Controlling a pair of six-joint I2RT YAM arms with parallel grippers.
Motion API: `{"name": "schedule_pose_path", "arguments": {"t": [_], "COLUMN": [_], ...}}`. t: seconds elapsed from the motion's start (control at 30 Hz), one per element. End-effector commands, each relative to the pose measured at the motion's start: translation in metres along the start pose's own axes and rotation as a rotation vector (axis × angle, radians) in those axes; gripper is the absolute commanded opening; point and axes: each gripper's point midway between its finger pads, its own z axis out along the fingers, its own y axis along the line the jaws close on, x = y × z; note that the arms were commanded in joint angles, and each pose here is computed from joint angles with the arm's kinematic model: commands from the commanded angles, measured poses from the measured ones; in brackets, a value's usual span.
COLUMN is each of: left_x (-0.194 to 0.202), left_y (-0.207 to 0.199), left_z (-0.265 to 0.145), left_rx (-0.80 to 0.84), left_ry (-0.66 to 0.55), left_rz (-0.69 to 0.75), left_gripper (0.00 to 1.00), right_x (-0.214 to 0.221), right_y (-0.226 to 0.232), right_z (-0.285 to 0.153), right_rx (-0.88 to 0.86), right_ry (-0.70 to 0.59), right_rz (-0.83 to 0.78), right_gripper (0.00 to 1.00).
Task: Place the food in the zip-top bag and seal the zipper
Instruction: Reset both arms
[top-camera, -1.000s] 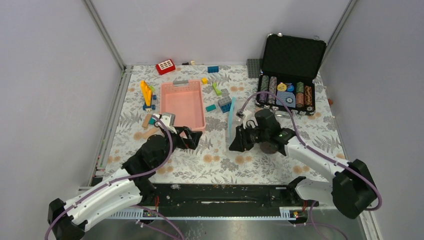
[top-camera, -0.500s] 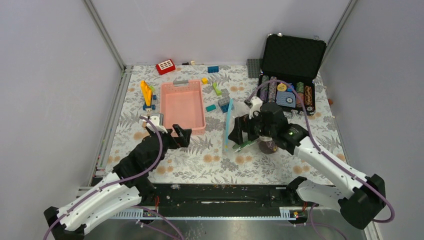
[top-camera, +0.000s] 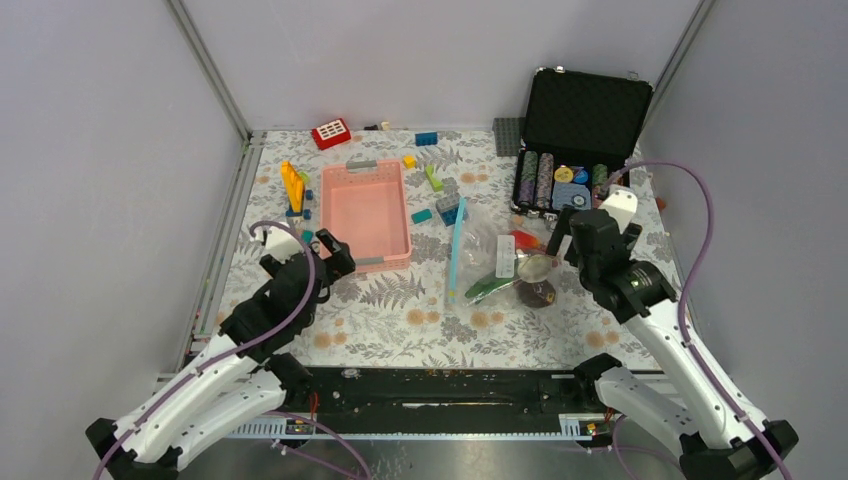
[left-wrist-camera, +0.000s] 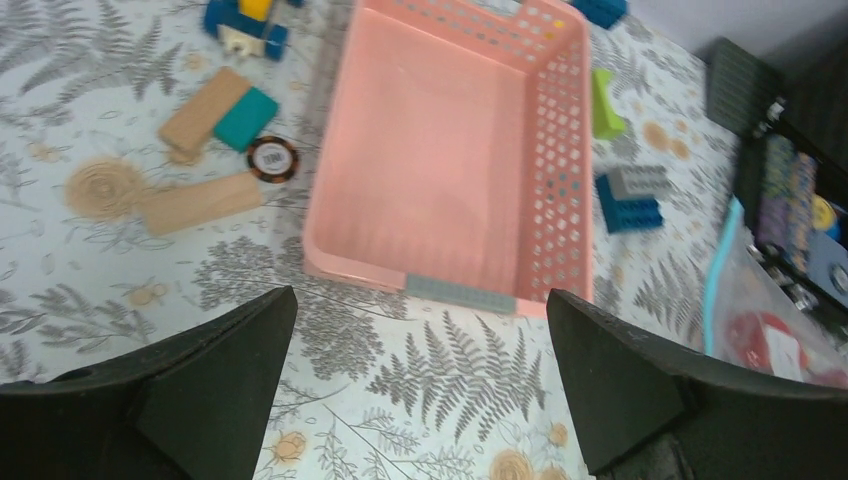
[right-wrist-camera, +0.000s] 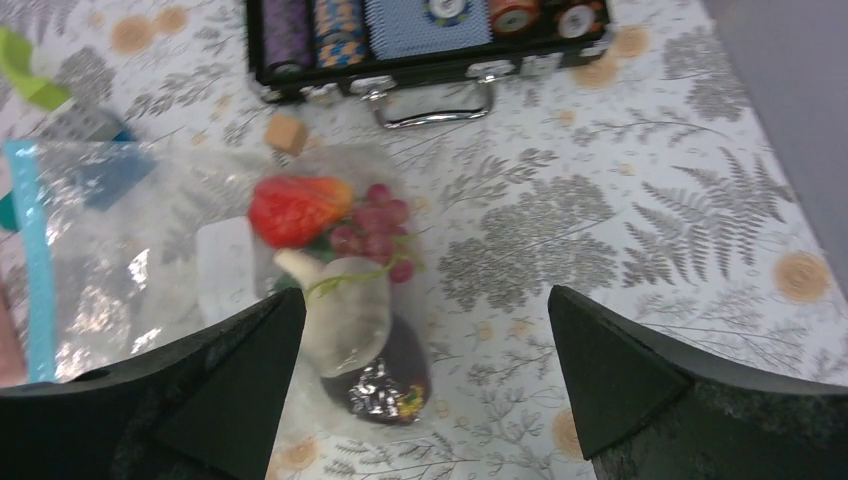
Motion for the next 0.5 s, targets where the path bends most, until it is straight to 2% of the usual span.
{"name": "schedule_pose_path", "arguments": {"t": [0.0,0.2,0.37,0.47], "left_x": [-0.020,-0.015,-0.012,-0.012], "left_y": [0.013,0.002,-0.040,-0.043], "left_z": [0.002,0.010,0.014,0.019], "left_rx": [-0.081,-0.011,0.229,0.252], "left_ry": [-0.024,0.046,0.112,0.143], "left_rz": [-0.094,-0.076,-0.123,-0.144], "left_gripper": [0.99,0.99,0.99,0.99], "right_x": [-0.011,-0.016,-0.016,-0.016], "right_y": [-0.039,-0.036,-0.032,-0.030], "right_z": [-0.009,-0.020,-0.020,-0.021], "right_rx": [0.148,0.047,0.014,0.000], "right_ry": [-0.100,-0.178,-0.189,-0.187], "right_rz": [0.064,0.094,0.090,0.087], "right_gripper": [1.00,1.00,1.00,1.00]}}
